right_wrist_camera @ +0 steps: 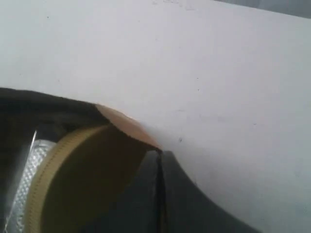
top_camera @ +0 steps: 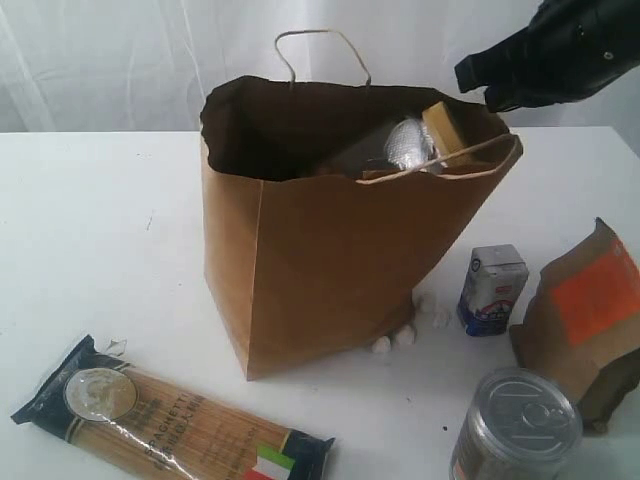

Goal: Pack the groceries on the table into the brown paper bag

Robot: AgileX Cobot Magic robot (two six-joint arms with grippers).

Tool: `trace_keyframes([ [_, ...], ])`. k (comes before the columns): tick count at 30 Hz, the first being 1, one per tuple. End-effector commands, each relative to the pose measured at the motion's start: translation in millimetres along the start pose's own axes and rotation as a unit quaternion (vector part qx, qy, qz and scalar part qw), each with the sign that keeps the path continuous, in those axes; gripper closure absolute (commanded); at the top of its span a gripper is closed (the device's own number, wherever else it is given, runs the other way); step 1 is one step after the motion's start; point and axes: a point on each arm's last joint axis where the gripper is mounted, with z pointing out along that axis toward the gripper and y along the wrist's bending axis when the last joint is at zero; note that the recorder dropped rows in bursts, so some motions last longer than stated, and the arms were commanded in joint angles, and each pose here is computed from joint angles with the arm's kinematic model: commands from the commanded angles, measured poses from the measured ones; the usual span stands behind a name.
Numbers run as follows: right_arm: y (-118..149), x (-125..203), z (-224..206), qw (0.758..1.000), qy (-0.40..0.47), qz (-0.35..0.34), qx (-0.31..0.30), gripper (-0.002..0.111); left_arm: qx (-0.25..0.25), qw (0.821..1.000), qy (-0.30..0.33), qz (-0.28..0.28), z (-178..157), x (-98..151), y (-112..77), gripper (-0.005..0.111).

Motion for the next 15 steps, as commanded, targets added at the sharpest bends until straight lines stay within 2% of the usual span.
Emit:
trace_keyframes([
  [1, -3, 2, -5, 1.0, 0.002, -0.007, 0.006, 0.108, -0.001, 1.0, 0.0, -0.002, 0, 1, 0.1, 0.107],
  [4, -2, -2, -18, 1.0, -0.021, -0.013, 0.014, 0.102, -0.001, 1.0, 0.0, -0.002, 0, 1, 0.1, 0.107],
  [9, 0, -1, -33, 0.999, -0.03, -0.023, 0.021, 0.061, -0.001, 1.0, 0.0, -0.002, 0, 1, 0.1, 0.107],
  [11, -1, 0, -31, 0.999, -0.022, -0.027, 0.024, 0.056, -0.001, 1.0, 0.0, -0.002, 0, 1, 0.1, 0.107],
  [15, -3, 6, -19, 0.999, -0.002, -0.024, 0.022, 0.056, -0.001, 1.0, 0.0, -0.002, 0, 1, 0.1, 0.107],
])
